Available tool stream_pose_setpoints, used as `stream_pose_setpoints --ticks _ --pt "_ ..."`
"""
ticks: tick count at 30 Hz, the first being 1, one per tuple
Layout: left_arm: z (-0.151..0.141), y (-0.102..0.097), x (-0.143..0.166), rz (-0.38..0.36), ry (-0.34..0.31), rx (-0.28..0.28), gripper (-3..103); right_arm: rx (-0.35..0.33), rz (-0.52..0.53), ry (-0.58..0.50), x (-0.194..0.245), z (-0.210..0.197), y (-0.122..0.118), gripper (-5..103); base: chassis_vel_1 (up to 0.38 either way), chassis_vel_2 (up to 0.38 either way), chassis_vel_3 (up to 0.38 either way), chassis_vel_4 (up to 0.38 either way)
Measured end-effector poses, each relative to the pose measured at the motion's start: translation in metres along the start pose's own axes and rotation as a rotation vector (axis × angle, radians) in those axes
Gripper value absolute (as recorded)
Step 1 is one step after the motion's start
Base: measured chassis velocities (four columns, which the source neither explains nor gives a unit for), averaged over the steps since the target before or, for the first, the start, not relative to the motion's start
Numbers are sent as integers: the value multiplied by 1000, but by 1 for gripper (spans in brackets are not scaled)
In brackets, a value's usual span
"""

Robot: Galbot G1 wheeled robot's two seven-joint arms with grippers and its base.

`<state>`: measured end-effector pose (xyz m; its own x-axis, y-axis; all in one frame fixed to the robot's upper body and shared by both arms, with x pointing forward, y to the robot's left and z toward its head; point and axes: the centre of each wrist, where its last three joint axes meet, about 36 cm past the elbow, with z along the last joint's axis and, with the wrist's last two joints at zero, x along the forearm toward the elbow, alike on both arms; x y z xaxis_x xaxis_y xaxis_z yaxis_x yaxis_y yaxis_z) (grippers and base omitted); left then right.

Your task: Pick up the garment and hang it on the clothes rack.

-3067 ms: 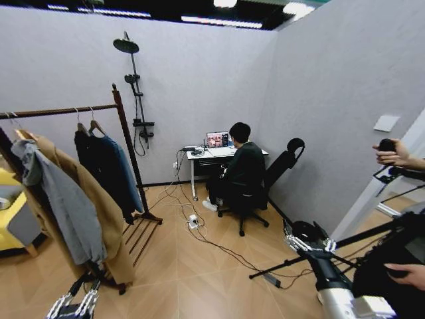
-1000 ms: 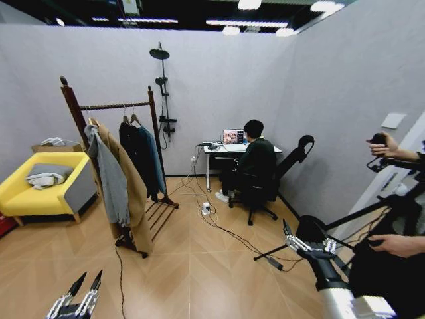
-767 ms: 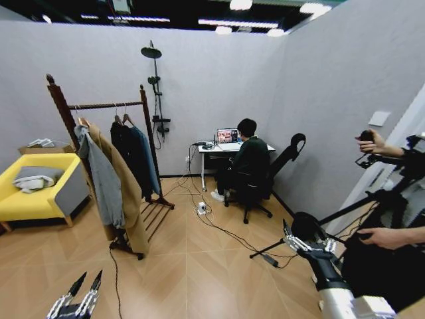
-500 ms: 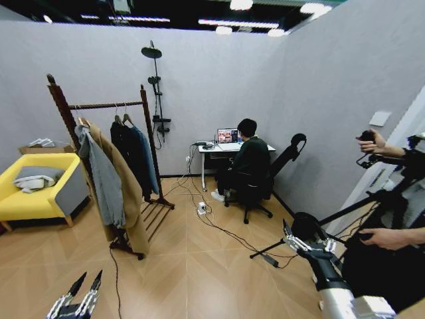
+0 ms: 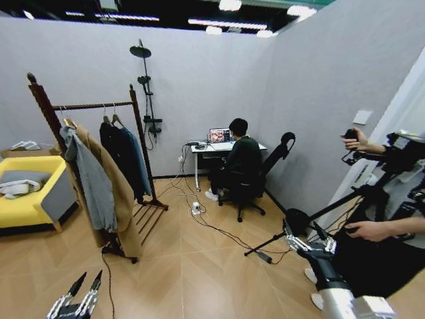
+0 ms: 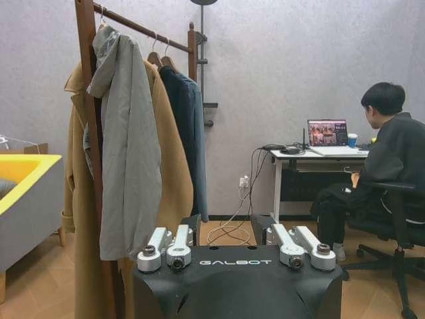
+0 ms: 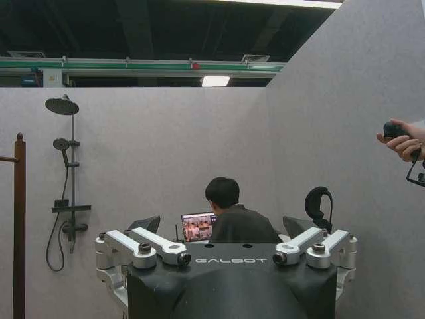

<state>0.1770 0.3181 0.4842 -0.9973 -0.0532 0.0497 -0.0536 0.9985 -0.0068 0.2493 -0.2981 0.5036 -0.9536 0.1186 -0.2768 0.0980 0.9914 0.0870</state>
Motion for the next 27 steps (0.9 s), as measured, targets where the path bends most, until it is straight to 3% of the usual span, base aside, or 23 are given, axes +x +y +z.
stream_pose_setpoints --ticks 27 --pt "0 0 0 0 0 0 46 0 0 0 0 0 0 100 0 0 0 0"
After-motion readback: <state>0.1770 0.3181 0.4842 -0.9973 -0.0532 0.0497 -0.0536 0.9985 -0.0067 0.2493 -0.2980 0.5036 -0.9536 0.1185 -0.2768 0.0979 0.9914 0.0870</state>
